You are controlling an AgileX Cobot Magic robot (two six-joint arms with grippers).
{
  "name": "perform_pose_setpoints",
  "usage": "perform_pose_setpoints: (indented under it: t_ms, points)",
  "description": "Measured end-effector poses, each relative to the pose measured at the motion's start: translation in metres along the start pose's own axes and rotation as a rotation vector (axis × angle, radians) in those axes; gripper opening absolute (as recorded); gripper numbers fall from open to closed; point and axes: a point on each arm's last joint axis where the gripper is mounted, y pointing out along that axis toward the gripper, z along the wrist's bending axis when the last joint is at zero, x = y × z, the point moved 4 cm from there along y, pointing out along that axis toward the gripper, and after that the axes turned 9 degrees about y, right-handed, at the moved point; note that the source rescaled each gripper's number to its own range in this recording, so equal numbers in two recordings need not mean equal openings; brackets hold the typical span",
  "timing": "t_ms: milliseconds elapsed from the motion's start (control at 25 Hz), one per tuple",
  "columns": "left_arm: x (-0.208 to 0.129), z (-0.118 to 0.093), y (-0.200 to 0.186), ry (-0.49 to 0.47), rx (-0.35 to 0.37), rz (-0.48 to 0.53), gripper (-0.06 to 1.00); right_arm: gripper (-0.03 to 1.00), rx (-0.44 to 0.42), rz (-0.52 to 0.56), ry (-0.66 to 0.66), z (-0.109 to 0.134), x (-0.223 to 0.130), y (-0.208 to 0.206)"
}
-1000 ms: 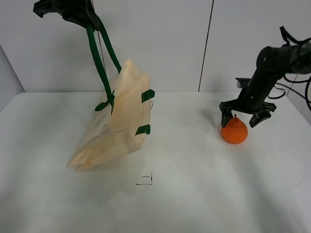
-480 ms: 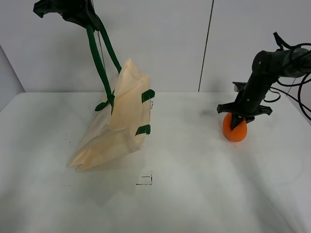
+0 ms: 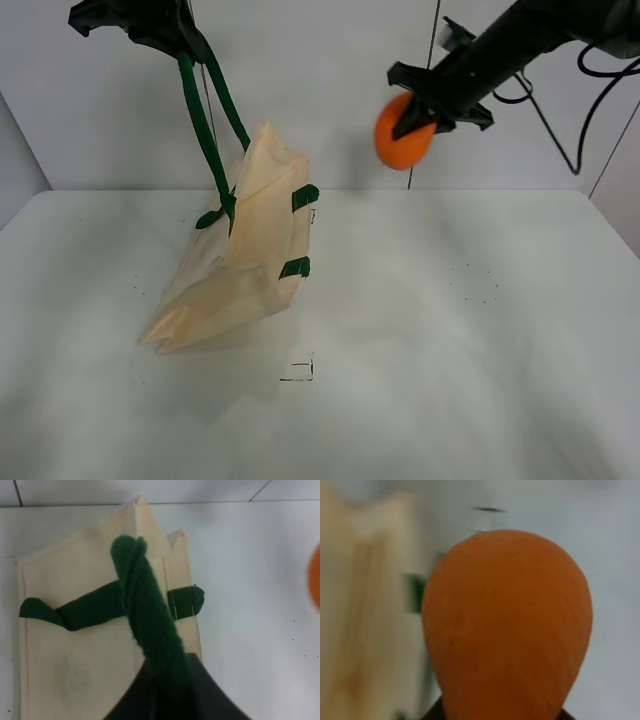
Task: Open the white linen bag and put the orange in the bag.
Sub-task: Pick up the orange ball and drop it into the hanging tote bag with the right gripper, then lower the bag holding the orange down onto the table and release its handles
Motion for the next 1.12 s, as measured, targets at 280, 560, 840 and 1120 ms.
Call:
perform_pose_setpoints:
  t_ms: [280, 560, 840, 1120]
  points:
    - [0.0, 0.0, 0.0, 0.0, 0.0, 0.0, 0.0, 0.01, 0.12, 0.055, -0.092, 0.081, -0.045, 0.082]
    - [0.0, 0.0, 0.0, 0.0, 0.0, 0.0, 0.0, 0.01, 0.102, 0.155, -0.11, 0.088, -0.095, 0.168]
    - [0.0, 0.0, 0.0, 0.0, -0.001, 0.0, 0.0, 0.91, 0.088, 0.181, -0.17, 0.082, -0.104, 0.18]
    - [0.0, -0.001, 0.0, 0.001, -0.002, 0.0, 0.0, 1.0, -0.103, 0.208, -0.307, 0.075, -0.092, 0.15]
